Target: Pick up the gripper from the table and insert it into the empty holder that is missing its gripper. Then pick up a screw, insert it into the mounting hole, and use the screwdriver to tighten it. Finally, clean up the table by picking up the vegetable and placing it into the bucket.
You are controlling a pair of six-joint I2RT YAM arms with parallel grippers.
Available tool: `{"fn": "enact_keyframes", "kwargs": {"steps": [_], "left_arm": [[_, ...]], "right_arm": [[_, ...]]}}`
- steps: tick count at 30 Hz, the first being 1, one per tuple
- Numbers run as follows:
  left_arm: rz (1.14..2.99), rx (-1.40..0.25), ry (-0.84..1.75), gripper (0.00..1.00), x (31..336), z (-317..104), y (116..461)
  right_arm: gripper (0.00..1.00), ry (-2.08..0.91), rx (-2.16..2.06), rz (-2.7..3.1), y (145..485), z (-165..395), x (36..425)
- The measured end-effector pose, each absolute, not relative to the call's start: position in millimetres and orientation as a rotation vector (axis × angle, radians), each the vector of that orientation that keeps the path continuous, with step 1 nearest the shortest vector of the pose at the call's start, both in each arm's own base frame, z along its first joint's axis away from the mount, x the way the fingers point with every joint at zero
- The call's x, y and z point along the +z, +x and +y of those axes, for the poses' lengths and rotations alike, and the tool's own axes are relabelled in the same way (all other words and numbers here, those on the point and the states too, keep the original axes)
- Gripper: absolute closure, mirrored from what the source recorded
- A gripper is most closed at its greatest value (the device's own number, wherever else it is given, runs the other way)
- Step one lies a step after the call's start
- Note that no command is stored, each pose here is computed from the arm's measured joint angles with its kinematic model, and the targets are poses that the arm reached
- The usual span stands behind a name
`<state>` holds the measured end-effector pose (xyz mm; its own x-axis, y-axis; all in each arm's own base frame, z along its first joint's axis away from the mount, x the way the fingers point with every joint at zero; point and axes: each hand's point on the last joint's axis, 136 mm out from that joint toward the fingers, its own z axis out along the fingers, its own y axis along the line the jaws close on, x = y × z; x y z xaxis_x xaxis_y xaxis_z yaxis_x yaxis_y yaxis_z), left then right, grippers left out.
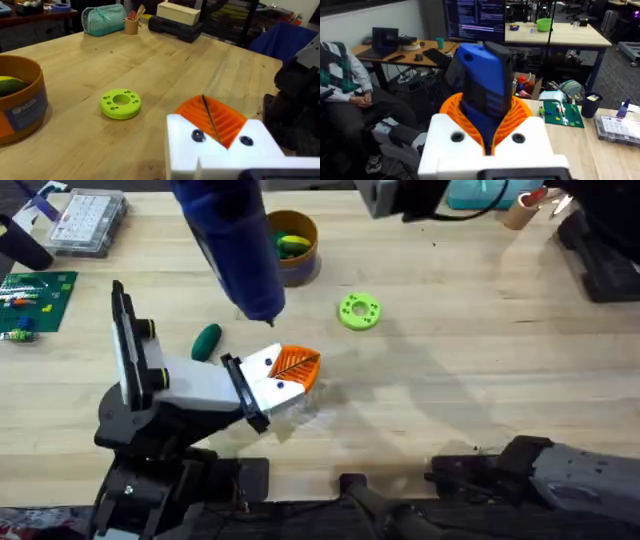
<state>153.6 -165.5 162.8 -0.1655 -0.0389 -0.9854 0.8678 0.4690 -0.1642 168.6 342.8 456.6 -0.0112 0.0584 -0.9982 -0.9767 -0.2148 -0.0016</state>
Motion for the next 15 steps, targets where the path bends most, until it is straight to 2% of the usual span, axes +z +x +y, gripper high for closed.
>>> {"fn": "enact_keyframes", "kwargs": {"steps": [15], "left_arm": [[1.527,-0.953,0.752,0.981,162.8,-165.5,153.6]], "right_arm": [[0.955,-1.350,1.417,1.047,167.1,348.4,414.4]]}}
